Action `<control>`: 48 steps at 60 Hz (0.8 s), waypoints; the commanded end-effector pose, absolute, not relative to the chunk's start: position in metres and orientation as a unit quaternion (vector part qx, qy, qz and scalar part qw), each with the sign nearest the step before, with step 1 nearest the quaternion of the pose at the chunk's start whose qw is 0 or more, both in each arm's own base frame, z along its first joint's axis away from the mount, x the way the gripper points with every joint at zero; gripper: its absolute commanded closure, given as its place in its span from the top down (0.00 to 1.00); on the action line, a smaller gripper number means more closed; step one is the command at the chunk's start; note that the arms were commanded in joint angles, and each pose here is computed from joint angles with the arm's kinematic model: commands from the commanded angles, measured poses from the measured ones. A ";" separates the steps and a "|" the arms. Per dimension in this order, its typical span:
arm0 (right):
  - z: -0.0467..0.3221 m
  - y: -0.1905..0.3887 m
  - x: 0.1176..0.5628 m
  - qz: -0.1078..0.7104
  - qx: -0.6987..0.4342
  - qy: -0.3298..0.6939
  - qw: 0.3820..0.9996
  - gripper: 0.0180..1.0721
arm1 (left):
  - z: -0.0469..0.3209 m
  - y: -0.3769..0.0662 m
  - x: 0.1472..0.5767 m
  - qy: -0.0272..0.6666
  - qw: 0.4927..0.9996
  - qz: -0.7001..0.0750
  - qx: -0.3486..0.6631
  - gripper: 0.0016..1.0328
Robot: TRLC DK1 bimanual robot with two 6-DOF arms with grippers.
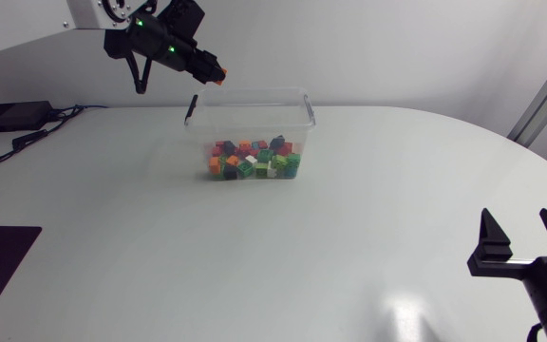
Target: Place the duplo bricks in the container
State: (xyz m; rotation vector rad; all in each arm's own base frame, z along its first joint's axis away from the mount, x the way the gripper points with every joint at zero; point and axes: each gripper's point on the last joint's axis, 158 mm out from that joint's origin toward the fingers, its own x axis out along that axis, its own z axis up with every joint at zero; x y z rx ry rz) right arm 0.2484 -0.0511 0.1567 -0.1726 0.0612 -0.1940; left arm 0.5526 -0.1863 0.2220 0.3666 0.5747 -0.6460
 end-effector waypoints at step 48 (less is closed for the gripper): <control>0.148 -0.051 0.249 -0.097 -0.074 0.037 0.992 0.95 | 0.308 -0.053 0.526 0.202 0.951 -0.129 0.197 0.96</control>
